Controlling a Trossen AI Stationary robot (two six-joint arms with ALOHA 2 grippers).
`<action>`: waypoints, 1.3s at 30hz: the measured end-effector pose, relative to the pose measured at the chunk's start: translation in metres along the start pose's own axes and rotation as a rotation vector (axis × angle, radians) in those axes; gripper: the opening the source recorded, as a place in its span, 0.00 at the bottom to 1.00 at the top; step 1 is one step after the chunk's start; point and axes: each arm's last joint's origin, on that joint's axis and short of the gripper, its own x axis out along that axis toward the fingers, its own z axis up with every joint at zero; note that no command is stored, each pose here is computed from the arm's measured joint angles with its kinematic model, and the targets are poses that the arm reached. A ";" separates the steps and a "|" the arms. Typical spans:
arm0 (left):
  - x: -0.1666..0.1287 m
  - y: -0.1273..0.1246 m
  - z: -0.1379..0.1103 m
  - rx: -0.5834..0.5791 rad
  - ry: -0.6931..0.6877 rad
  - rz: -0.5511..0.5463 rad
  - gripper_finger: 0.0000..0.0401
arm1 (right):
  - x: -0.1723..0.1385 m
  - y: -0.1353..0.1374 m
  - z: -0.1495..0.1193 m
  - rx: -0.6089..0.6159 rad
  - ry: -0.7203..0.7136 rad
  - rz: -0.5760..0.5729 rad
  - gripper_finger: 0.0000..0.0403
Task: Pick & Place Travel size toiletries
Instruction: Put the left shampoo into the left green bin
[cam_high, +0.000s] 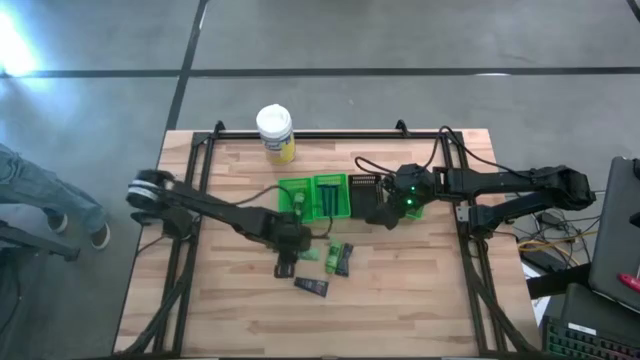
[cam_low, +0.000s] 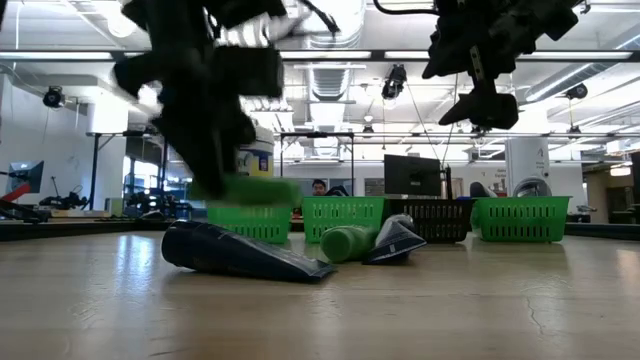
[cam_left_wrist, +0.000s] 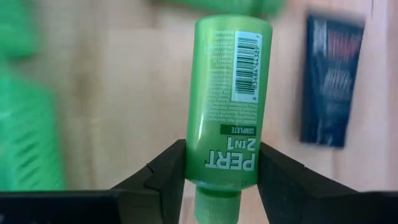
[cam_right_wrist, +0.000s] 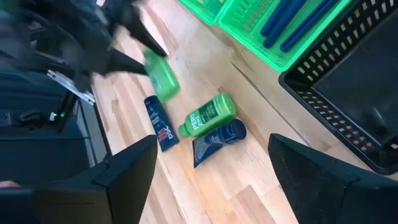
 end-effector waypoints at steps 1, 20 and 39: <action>-0.009 0.001 0.000 -0.062 -0.033 0.020 0.42 | 0.000 0.000 0.000 0.000 0.001 -0.002 0.76; -0.086 0.087 0.000 -1.213 -0.522 0.295 0.41 | -0.003 -0.003 0.005 -0.119 -0.029 -0.002 0.82; -0.026 0.110 0.004 -1.286 -0.285 0.242 0.42 | -0.004 -0.007 0.008 -0.133 -0.031 -0.019 0.72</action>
